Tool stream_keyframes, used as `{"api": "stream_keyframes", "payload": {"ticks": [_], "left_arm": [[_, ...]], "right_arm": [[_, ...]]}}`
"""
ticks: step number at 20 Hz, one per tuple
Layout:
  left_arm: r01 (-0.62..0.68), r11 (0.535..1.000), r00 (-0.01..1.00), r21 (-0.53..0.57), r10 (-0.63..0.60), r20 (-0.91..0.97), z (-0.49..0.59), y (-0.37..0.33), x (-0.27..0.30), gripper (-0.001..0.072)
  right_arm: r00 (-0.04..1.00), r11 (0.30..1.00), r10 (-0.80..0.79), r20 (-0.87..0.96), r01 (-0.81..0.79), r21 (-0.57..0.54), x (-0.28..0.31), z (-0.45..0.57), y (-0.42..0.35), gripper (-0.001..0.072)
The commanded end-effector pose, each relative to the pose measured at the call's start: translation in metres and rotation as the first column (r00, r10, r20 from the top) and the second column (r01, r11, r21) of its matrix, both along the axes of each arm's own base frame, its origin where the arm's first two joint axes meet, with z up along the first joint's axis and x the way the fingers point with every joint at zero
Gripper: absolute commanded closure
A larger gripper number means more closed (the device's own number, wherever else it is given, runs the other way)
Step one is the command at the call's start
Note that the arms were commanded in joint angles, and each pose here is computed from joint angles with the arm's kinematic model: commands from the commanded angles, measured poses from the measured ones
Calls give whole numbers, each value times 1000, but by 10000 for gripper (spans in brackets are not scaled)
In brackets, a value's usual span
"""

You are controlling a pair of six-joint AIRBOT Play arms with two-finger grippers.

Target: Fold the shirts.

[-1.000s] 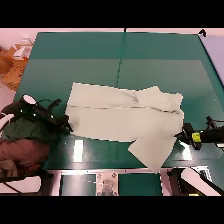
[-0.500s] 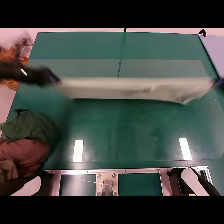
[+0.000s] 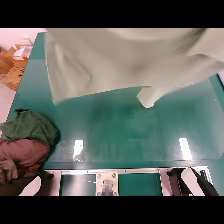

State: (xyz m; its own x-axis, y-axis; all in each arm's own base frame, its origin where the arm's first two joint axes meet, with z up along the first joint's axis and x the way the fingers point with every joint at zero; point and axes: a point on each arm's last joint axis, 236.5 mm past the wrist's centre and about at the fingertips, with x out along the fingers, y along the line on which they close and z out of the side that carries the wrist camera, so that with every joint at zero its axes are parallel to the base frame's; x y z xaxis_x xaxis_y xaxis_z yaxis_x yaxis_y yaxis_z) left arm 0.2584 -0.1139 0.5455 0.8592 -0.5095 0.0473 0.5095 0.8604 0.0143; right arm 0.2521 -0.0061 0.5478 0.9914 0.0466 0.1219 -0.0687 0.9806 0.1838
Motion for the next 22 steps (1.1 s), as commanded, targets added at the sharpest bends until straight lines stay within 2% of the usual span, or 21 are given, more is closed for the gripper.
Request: {"api": "stream_keyframes", "payload": {"ticks": [1,3,6,9,11,15,18,20,22], "left_arm": [[-104,994,993,-11,105,54,16,20,-4,683],[-132,991,991,-31,132,5,-1,29,22,683],[-149,987,981,-64,139,-134,-52,39,83,683],[-84,992,946,-100,48,-320,-119,30,153,683],[-25,990,889,-137,-41,-456,-179,17,203,683],[4,989,681,-146,-109,-725,-346,-11,285,683],[-19,990,552,-138,-105,-828,-453,-26,319,683],[-72,986,521,-151,-92,-848,-493,-28,337,683],[-120,979,535,-162,-74,-842,-510,-27,353,683]], "right_arm": [[989,991,-106,99,114,-71,-23,30,-4,697],[992,993,-105,72,109,-46,-11,22,-15,697],[999,998,-31,-33,33,50,36,-17,-43,697],[972,986,107,-211,-76,149,110,-96,-59,697],[912,971,181,-367,-107,212,165,-176,-62,696],[749,945,237,-619,-30,326,254,-351,-77,697],[660,913,278,-698,46,406,296,-454,-87,696],[648,880,296,-702,100,464,317,-500,-95,697],[658,850,308,-687,134,510,335,-522,-102,697]]}}
